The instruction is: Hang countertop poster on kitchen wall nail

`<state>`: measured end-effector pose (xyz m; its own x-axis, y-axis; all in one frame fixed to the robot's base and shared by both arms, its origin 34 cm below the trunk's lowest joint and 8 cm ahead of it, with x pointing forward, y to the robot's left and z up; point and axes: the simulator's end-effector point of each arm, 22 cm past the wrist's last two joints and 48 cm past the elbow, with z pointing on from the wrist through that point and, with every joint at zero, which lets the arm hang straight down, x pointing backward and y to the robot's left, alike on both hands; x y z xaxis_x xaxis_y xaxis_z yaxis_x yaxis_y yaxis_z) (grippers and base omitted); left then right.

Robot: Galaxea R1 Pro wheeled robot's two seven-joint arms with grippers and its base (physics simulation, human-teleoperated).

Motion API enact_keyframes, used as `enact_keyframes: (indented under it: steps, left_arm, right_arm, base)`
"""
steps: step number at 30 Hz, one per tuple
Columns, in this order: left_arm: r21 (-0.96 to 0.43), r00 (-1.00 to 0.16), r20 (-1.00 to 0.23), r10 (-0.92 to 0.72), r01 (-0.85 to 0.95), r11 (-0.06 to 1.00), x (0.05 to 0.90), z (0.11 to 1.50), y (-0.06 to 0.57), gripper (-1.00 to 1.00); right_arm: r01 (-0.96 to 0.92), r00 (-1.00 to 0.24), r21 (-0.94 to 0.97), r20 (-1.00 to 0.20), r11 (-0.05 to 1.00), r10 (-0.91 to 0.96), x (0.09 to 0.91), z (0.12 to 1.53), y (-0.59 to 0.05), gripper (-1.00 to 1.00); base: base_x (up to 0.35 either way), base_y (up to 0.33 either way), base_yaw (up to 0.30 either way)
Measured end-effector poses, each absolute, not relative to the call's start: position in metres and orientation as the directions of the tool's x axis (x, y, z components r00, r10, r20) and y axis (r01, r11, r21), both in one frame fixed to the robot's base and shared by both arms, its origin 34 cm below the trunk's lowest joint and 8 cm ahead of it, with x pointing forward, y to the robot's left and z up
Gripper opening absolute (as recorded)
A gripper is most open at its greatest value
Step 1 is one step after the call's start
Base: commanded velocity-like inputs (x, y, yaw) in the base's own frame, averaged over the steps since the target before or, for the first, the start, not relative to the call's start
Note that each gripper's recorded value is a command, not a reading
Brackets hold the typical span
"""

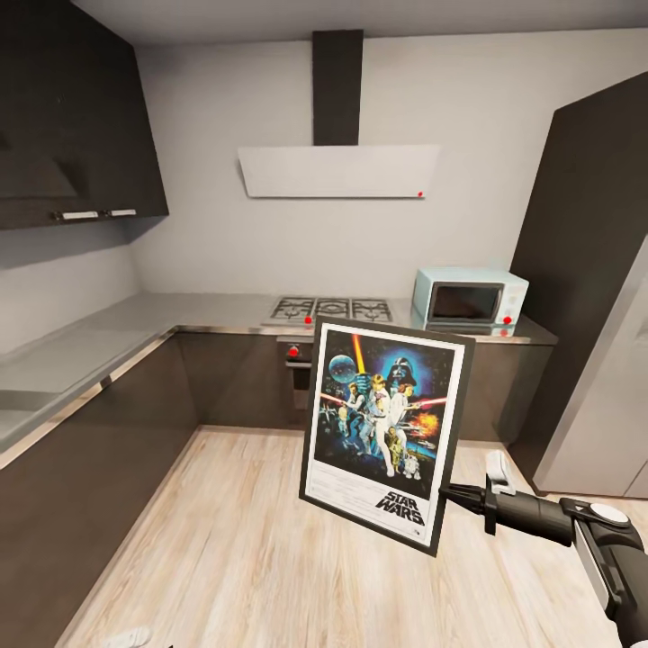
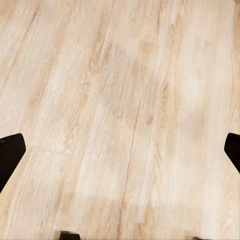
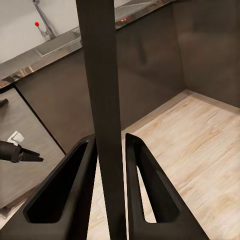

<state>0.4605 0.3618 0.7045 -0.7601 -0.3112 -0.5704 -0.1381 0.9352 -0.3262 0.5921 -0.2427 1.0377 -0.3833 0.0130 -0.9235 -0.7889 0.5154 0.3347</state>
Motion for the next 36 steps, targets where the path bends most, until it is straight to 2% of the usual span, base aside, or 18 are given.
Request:
enact_keyframes:
  steps: [36]
  left_arm:
    - [-0.326,-0.761,-0.57,-0.311,-0.138,0.935,0.45,0.722,0.362,1.0]
  right_arm:
    - [-0.789,-0.384,0.335,-0.923,0.515,0.013,0.582,1.056,-0.243,-1.0]
  base:
    - [0.0,0.0,0.0]
